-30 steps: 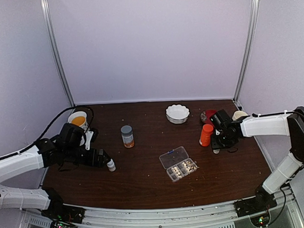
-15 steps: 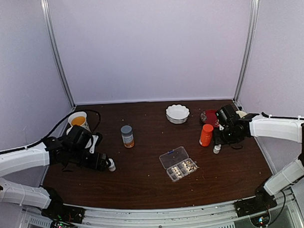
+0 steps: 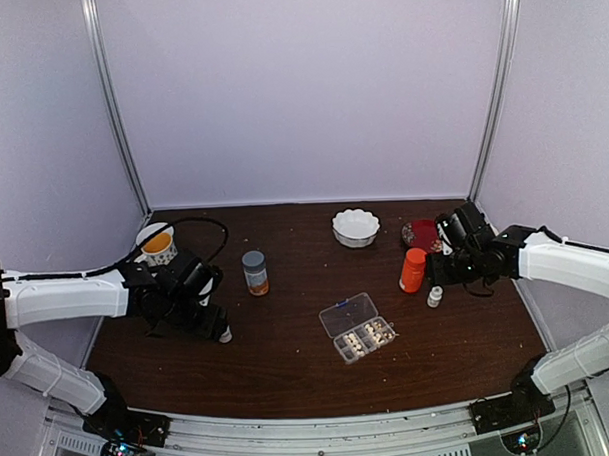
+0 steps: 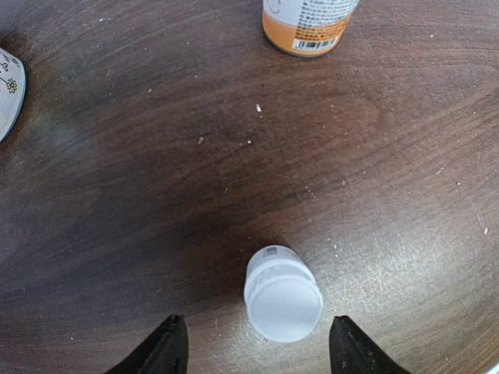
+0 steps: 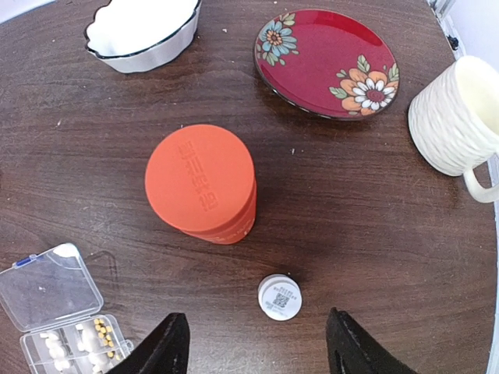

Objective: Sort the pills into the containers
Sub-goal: Pick up the pill bottle from the center of the board.

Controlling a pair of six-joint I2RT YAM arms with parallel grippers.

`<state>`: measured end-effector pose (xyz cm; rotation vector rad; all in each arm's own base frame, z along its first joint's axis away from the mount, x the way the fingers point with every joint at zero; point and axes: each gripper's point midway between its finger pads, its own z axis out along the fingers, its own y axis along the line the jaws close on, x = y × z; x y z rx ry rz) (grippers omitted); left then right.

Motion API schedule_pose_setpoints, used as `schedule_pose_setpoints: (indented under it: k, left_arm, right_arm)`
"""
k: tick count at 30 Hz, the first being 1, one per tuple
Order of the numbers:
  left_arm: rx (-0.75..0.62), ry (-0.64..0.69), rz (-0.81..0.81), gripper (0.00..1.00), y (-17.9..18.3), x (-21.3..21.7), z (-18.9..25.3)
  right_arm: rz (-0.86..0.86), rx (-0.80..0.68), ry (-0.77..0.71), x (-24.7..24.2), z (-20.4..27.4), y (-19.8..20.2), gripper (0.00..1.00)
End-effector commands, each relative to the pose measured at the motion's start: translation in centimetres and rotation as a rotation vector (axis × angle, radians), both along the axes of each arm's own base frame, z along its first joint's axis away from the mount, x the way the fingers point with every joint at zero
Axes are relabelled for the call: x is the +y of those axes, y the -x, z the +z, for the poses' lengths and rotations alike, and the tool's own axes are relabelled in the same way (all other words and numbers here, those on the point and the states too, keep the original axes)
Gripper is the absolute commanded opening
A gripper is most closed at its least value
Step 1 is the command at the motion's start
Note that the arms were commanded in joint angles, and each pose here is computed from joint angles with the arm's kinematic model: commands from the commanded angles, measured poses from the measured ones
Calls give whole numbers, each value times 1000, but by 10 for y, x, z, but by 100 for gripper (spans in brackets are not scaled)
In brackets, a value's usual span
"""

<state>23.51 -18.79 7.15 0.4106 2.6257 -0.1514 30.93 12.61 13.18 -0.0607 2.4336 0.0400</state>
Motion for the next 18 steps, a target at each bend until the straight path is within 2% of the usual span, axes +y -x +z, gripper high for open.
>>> schedule_pose_setpoints:
  k: [1,14,18]
  left_arm:
    - [-24,2,21,63,-10,-6,7]
    - [1,-17,11,50,-11,-13,-1]
    - [12,-27,14,49,-11,-14,-4]
  right_arm:
    - [6,-26,17,-1,9,2,63]
    - [28,-21,28,5,10,2,65]
    - [31,-15,34,6,9,2,66]
